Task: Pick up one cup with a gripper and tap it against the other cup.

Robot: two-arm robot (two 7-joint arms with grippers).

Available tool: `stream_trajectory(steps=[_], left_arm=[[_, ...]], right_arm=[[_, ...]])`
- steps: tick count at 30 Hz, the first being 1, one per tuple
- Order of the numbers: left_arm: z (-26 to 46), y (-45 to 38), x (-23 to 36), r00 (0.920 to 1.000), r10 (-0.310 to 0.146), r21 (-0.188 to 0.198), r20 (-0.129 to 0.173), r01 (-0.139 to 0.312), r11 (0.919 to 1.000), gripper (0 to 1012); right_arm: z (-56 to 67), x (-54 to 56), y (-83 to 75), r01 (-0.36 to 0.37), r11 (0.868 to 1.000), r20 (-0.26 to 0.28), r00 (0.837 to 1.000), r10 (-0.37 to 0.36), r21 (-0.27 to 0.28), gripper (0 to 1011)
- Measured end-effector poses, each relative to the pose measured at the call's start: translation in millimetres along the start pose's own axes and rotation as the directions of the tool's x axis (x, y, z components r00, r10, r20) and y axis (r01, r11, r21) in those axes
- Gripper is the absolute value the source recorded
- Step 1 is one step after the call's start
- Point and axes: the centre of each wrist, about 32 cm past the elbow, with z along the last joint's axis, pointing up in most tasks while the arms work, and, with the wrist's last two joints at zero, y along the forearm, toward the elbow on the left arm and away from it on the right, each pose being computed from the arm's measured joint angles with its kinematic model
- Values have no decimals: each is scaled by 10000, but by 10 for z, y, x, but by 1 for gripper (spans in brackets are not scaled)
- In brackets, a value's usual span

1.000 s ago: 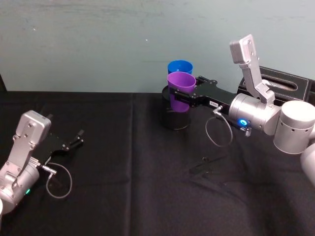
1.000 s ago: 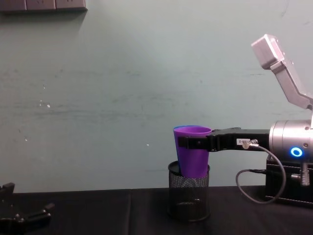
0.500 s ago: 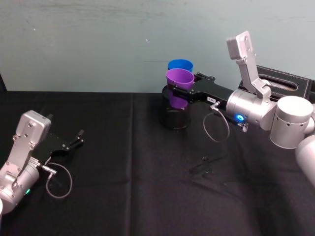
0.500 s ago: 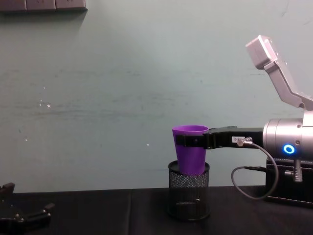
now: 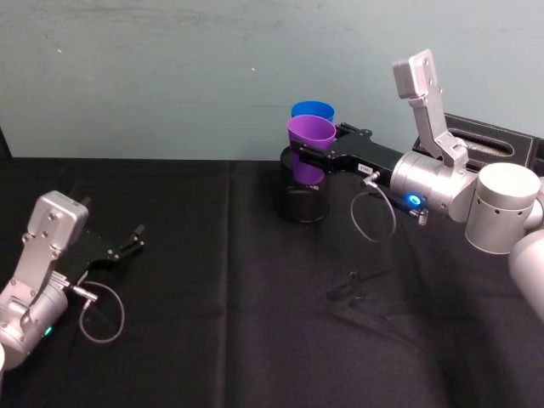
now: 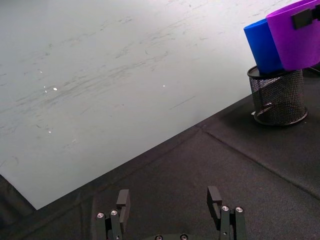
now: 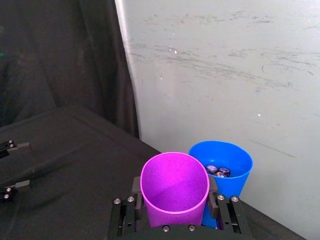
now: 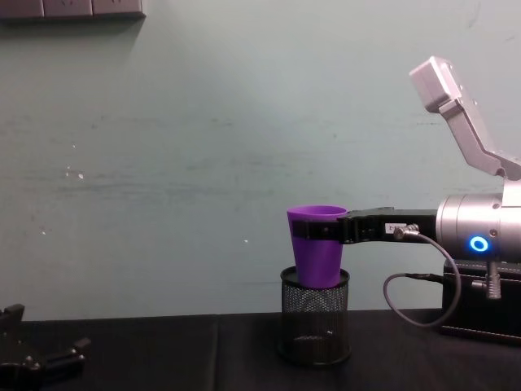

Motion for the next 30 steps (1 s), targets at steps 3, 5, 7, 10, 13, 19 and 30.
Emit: stream_trajectory(steps=[3, 5, 7, 10, 13, 19, 30], left_arm=[[0, 0, 0, 10000, 0, 1, -1, 0, 10000, 1011], [0, 0, 0, 10000, 0, 0, -1, 0, 10000, 1011], [0, 0, 0, 10000, 0, 1, -1, 0, 10000, 1011], [0, 0, 0, 10000, 0, 1, -1, 0, 10000, 1011], [0, 0, 0, 10000, 1, 1, -1, -1, 10000, 1011], [0, 0, 0, 10000, 0, 1, -1, 0, 10000, 1011], [0, 0, 0, 10000, 0, 1, 0, 0, 10000, 1011]], right_arm=[[1, 0, 1, -2, 10000, 4, 10000, 2, -4, 732], [1, 0, 1, -4, 10000, 5, 10000, 4, -4, 732], [1, -1, 1, -6, 10000, 5, 10000, 6, -5, 732], [0, -1, 1, -6, 10000, 5, 10000, 6, -6, 732], [0, -2, 2, -9, 10000, 5, 10000, 9, -6, 732], [0, -2, 3, -12, 10000, 8, 10000, 12, -7, 732], [-1, -3, 3, -15, 10000, 11, 10000, 15, -8, 731]])
